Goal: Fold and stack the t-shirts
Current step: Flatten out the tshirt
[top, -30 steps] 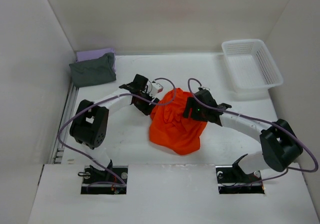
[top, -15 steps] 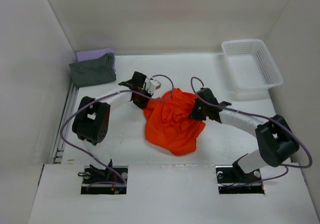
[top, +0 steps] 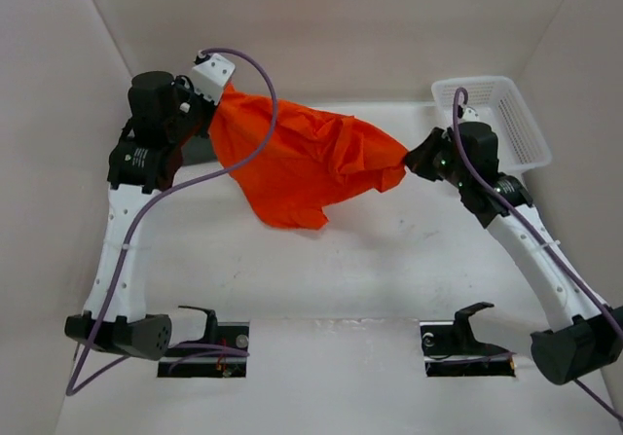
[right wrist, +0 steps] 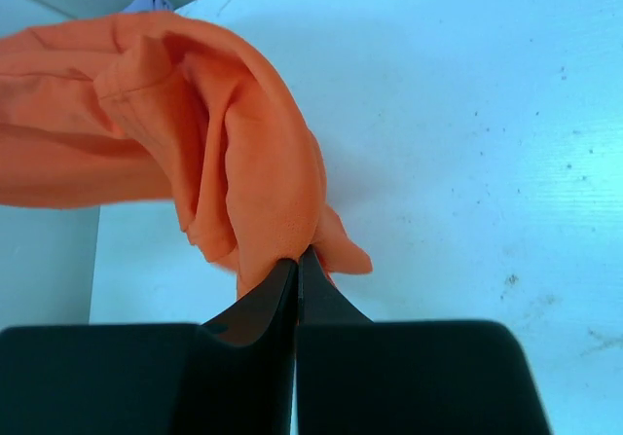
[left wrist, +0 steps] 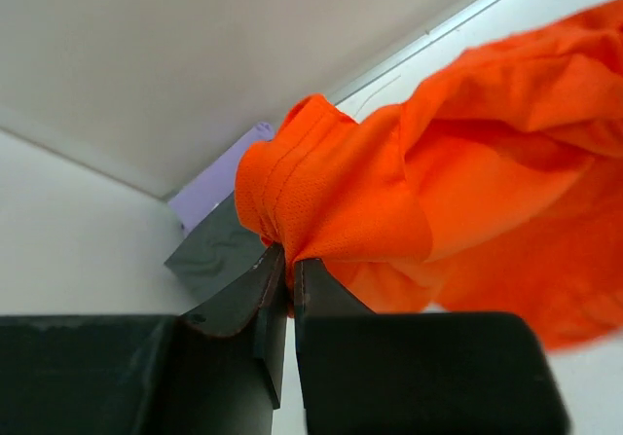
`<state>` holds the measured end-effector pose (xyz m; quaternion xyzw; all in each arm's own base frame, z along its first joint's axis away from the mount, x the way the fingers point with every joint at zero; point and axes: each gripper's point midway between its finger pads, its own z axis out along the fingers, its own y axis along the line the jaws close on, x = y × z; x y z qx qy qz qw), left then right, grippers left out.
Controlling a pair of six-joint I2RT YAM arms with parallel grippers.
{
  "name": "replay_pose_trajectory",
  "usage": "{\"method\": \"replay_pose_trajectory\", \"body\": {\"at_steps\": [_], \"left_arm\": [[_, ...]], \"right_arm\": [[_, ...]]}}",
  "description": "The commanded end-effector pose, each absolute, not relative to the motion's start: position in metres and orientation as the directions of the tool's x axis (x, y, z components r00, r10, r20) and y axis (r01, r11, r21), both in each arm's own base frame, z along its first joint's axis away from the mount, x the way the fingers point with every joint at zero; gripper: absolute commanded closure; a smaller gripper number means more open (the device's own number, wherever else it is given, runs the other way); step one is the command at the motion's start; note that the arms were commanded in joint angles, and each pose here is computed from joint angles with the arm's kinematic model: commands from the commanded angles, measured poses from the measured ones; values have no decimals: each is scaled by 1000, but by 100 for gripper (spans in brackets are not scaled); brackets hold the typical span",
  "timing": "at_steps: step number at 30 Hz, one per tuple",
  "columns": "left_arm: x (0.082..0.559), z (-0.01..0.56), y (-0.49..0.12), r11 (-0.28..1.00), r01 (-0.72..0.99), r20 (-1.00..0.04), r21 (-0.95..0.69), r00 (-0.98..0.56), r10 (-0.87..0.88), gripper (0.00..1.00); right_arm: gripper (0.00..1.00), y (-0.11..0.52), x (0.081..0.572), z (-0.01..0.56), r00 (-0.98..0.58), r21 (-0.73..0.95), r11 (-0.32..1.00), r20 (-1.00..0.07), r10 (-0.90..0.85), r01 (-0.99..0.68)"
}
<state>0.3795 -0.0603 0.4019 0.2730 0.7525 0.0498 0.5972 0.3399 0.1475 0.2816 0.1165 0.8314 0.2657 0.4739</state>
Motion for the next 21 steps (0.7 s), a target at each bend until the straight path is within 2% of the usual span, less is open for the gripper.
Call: {"method": "replay_pose_trajectory", "body": {"at_steps": [1,6,10,13,17,19,21], "left_arm": [[356,403,-58,814,378,-831,441,-171,530,100],[323,465,-102,805,456,-896,379,-38,443,100],[313,470,-153,735,598,-913,320,-13,408,100],[337,455,-148,742,567,-890,358,-32,454,100],[398,435,-120,780,482,-867,399,-80,493,100],[436,460,-99,836,370,-888,405,-62,457,100],[448,500,-82,886,277,-921,372,-6,389,100]], "right_arm": [[100,145,320,295,-535,544,835,-732,421,-88],[99,181,310,266,-618,571,812,-684,388,-121],[99,189,328,256,-622,576,809,-677,394,-116],[99,160,350,264,-567,581,811,-690,450,-64],[100,129,389,286,-529,601,798,-691,492,-41],[100,122,409,318,-494,607,791,-712,499,-75],[100,118,415,361,-431,607,785,-745,510,-120]]}}
